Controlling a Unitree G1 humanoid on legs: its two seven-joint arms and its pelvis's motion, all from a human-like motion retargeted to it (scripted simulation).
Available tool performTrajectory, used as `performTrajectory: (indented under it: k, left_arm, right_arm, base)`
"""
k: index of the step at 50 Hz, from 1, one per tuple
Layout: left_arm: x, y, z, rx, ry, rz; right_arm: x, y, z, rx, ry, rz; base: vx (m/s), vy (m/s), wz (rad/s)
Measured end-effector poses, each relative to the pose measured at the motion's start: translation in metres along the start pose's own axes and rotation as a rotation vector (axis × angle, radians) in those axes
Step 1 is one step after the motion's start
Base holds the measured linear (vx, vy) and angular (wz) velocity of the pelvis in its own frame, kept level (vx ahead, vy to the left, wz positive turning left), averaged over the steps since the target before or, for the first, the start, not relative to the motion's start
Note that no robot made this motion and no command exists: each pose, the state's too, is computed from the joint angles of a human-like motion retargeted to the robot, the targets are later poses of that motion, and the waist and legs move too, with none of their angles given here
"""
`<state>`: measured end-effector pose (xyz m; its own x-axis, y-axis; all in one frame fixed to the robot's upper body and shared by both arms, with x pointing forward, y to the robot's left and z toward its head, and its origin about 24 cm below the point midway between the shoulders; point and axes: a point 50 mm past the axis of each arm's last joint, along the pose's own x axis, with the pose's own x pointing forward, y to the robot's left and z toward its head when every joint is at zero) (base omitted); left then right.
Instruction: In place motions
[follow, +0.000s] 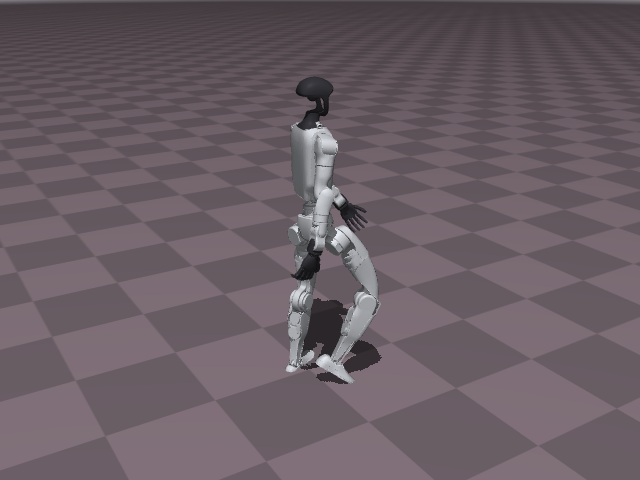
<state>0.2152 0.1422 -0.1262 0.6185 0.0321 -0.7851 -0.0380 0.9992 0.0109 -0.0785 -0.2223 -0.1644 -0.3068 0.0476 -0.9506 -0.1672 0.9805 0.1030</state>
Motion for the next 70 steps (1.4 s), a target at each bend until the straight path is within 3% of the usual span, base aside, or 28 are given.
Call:
performTrajectory:
  k: [7, 15, 20, 31, 40, 45, 51, 55, 57, 61, 65, 70]
  left_arm:
    - [-0.051, 0.025, -0.151, -0.030, 0.500, 0.008]
    - [-0.129, 0.048, -0.240, -0.233, 0.935, 0.201]
    - [-0.145, 0.053, -0.254, -0.235, 0.982, 0.165]
    - [-0.132, 0.048, -0.246, -0.212, 0.892, 0.117]
    - [-0.104, 0.040, -0.220, -0.165, 0.761, 0.050]
    - [-0.096, 0.046, -0.210, -0.120, 0.714, 0.039]
    - [-0.098, 0.063, -0.211, -0.147, 0.696, 0.120]
    - [-0.138, 0.068, -0.250, -0.297, 0.847, 0.189]
    - [-0.178, 0.064, -0.279, -0.289, 1.051, 0.142]
    - [-0.249, 0.062, -0.317, -0.172, 1.356, 0.024]
    - [-0.282, 0.058, -0.329, -0.166, 1.465, -0.066]
    - [-0.294, 0.067, -0.331, -0.368, 1.474, 0.093]
  right_arm:
    - [-0.022, -0.010, 0.102, -0.298, -0.309, -0.037]
    - [-0.050, -0.024, 0.152, -0.423, -0.448, -0.075]
    - [-0.056, -0.025, 0.163, -0.419, -0.484, -0.079]
    - [-0.009, 0.000, 0.064, -0.183, -0.153, 0.046]
    - [-0.001, 0.003, 0.023, -0.349, 0.010, -0.010]
    - [-0.002, -0.005, 0.009, -0.305, 0.060, -0.060]
    - [-0.006, -0.008, 0.016, -0.117, 0.029, -0.075]
    - [-0.016, 0.009, 0.094, 0.015, -0.209, -0.079]
    - [-0.037, 0.034, 0.163, -0.003, -0.437, 0.034]
    - [-0.130, 0.080, 0.289, -0.384, -0.782, 0.247]
    - [-0.271, 0.094, 0.368, -0.630, -1.288, 0.099]
    - [-0.374, 0.095, 0.386, -0.666, -1.678, -0.112]
  base:
    - [0.09, -0.15, -0.46]
    - [-0.02, -0.16, -0.12]
    - [-0.08, -0.11, 0.70]
    - [0.03, -0.05, 0.25]
    - [0.00, -0.04, -0.04]
    - [-0.05, -0.09, -0.22]
    - [-0.11, -0.12, -0.31]
    - [-0.28, -0.18, -1.11]
    - [-0.18, -0.23, -1.73]
    - [-0.14, -0.17, -1.34]
    - [-0.28, -0.09, -1.36]
    - [0.08, 0.01, 0.04]
